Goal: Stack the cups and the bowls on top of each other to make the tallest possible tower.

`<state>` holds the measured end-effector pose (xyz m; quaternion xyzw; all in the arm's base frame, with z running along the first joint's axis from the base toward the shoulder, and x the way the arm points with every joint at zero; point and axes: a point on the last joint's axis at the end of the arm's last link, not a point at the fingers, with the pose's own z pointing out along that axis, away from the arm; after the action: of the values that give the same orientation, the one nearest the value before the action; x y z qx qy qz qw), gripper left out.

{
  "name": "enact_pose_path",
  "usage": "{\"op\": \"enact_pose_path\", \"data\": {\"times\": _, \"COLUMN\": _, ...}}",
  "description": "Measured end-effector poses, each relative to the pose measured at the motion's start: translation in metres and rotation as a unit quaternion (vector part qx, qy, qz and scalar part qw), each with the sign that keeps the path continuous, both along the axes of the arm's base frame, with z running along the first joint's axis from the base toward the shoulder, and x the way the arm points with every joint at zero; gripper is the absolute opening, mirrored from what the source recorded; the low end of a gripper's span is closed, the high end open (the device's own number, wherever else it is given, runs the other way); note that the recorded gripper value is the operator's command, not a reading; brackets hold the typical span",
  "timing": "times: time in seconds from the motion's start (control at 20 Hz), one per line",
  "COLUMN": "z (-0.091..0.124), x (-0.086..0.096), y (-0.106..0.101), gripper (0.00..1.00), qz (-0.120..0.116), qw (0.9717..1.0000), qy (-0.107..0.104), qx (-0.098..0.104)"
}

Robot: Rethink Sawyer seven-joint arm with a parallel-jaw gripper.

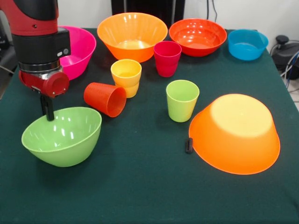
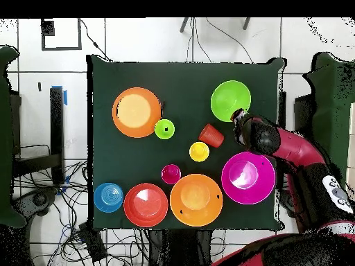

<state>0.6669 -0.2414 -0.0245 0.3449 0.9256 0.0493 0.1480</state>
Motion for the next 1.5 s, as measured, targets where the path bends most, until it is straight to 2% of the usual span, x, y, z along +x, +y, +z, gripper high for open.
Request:
{"op": "enact_pose_path", "data": {"times": 0.4, "z": 0.000, "x": -0.009, "y": -0.005, "gripper": 0.00, "qz": -0.001, "qw": 0.9999, "qy": 0.009, "qx": -0.007}}
{"op": "enact_pose_path", "data": {"times": 0.9, "z": 0.019, "x": -0.007, "y": -0.012, "gripper": 0.00, "qz": 0.001, "qw": 0.9997, "qy": 0.004, "qx": -0.023}}
{"op": "enact_pose_path", "data": {"times": 1.5, "z": 0.014, "x": 0.003, "y": -0.009, "gripper": 0.00, "qz": -0.001, "qw": 0.9999, "qy": -0.005, "qx": -0.014}}
